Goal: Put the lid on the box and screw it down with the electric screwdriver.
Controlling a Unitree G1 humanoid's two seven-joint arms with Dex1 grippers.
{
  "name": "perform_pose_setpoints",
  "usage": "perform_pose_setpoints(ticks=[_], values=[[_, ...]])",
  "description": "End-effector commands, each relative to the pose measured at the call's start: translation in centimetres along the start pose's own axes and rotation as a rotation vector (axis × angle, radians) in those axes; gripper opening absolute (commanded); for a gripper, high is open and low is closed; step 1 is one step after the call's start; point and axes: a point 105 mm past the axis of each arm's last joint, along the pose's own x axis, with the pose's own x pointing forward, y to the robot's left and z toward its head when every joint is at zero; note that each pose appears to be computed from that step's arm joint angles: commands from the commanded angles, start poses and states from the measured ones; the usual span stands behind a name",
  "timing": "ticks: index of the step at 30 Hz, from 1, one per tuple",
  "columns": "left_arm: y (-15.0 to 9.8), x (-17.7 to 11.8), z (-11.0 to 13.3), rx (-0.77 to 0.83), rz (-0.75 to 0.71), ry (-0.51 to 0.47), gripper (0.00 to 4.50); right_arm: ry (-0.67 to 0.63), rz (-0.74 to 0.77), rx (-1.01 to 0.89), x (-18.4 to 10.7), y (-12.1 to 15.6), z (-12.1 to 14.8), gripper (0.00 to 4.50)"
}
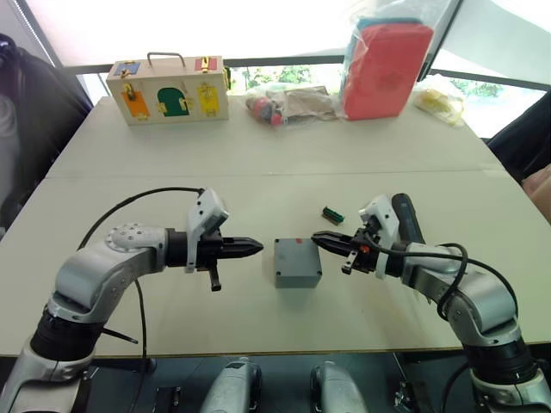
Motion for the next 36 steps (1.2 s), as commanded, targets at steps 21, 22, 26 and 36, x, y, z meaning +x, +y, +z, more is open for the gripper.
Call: perform_pose_setpoints(ticks=[21,22,26,36], values=[[-1.0,0.9,3.4,0.159,-0.210,-0.060,0.00,0.010,-0.232,0.102,-6.5,-5.3,8.7,3.47],[-1.0,0.8,3.2,0.182,-0.227,-0.041,0.00,0.036,-0.282,0.125,-7.1,-6.1,9.2,3.71],[-0.9,0.6,3.0,0.248,-0.259,-0.016,0.00,0.223,-0.428,0.266,-8.8,-8.5,8.3,4.49],[-1.1,1.6,2.4,0.369,-0.280,0.022,0.00,0.697,-0.465,0.450,-11.1,-10.1,1.7,4.49]])
